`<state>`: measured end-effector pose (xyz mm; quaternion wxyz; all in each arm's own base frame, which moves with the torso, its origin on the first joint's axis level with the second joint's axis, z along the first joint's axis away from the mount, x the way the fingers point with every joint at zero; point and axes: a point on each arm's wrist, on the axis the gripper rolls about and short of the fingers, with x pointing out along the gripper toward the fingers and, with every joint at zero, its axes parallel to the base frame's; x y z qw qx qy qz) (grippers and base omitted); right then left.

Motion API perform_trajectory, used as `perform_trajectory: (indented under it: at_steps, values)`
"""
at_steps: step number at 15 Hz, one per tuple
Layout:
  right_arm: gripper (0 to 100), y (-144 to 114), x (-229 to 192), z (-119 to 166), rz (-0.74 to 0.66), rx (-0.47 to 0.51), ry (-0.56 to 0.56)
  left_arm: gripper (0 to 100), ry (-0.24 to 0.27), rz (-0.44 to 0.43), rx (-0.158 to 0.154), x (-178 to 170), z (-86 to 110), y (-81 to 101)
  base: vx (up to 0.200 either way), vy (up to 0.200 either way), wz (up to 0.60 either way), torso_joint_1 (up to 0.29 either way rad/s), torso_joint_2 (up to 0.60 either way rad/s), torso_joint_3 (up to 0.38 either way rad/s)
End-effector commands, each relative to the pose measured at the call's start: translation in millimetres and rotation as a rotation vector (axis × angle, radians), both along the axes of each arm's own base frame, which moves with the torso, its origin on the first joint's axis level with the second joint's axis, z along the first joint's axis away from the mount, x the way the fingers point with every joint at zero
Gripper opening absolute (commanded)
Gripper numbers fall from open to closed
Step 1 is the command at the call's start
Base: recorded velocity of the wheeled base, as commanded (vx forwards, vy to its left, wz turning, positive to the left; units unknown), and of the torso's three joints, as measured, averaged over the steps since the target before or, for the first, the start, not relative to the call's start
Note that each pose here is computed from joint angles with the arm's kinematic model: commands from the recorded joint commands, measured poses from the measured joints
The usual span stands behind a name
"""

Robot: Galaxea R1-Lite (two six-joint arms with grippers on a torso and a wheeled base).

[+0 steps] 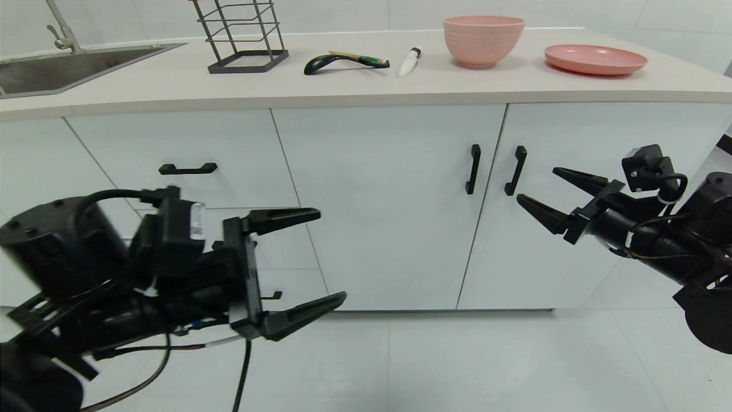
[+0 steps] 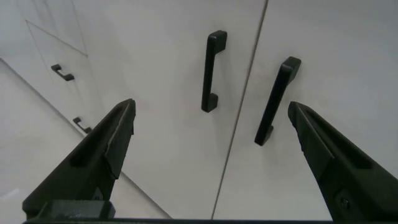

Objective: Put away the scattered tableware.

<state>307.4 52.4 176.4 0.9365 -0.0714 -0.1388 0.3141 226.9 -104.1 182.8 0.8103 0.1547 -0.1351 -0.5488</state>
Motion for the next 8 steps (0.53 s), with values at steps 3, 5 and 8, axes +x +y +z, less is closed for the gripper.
perform_trajectory:
  at_steps: [3,5,8]
  values:
    - [100,-7,5,-6,-0.007,-0.017,0.011,100,0.046,-0.121,0.004,52,-21.9,-62.3,0.000,0.000,0.00,0.000,0.00,0.000]
    - [100,-12,11,-14,0.035,-0.057,0.007,100,0.035,-0.170,-0.021,74,-23.9,-94.5,0.000,0.000,0.00,0.000,0.00,0.000]
    - [100,-16,27,-18,0.078,-0.088,-0.024,100,0.003,-0.241,-0.071,79,-13.5,-137.7,0.000,0.000,0.00,0.000,0.00,0.000]
